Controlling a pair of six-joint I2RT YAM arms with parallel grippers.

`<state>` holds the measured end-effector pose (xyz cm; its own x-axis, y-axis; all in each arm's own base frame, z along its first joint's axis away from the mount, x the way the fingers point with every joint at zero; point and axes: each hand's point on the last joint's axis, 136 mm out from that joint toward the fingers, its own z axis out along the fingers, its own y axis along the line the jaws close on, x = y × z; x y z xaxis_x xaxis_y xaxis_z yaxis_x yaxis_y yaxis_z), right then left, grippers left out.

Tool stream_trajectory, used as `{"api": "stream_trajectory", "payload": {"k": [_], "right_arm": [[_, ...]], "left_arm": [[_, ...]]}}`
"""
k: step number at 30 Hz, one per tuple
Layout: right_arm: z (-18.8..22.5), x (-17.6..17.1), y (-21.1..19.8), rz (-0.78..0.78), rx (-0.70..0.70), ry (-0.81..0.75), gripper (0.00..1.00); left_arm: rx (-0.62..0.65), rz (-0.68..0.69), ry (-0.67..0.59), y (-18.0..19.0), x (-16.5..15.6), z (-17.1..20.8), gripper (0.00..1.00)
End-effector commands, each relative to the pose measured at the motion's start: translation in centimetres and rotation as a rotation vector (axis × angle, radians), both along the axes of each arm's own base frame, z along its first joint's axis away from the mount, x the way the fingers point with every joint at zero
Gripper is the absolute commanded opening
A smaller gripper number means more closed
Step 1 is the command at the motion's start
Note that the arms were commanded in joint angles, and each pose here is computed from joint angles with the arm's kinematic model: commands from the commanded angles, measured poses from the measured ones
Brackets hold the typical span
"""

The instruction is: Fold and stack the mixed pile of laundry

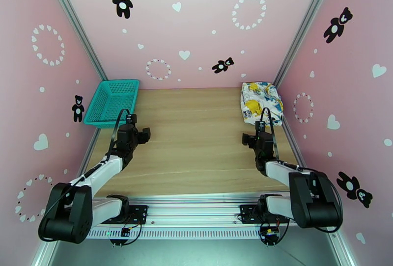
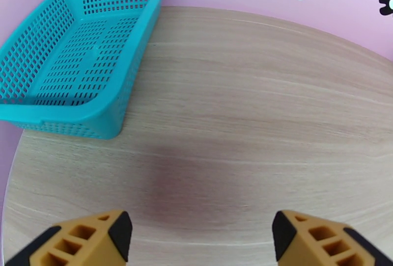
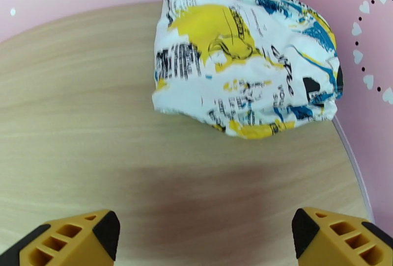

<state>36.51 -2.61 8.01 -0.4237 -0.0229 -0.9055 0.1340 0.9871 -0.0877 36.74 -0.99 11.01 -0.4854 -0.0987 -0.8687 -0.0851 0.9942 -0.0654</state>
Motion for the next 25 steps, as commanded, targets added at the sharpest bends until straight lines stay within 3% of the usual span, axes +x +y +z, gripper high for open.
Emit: {"api": "stream_trajectory", "payload": {"k": [1,4,7,11,14,25], "right_arm": [[1.2,2.4,1.8,0.103,0.030,-0.106,0.99],[0.9,2.9,2.0,0.111,0.026,-0.062,0.99],[0.7,2.9,2.1,0.108,0.021,-0.047,0.99],[0.8,2.9,2.2,0.107,0.011,-0.049,0.99],[0.8,3.2,3.0,0.142,-0.015,-0.026,0.99],[0.7,3.3,3.7,0.202,0.011,-0.016,0.99]], "left_arm": [[-0.001,-0.067,-0.131,0.0,1.9,1.2,0.82],[0.052,-0.096,-0.208,0.1,2.5,1.9,0.83],[-0.003,-0.037,-0.271,1.9,3.3,0.4,0.85],[-0.041,-0.030,-0.264,2.7,3.0,0.3,0.88],[-0.026,-0.016,-0.247,2.7,3.1,0.2,0.98],[-0.004,-0.001,-0.238,2.6,3.2,0.1,0.99]]}}
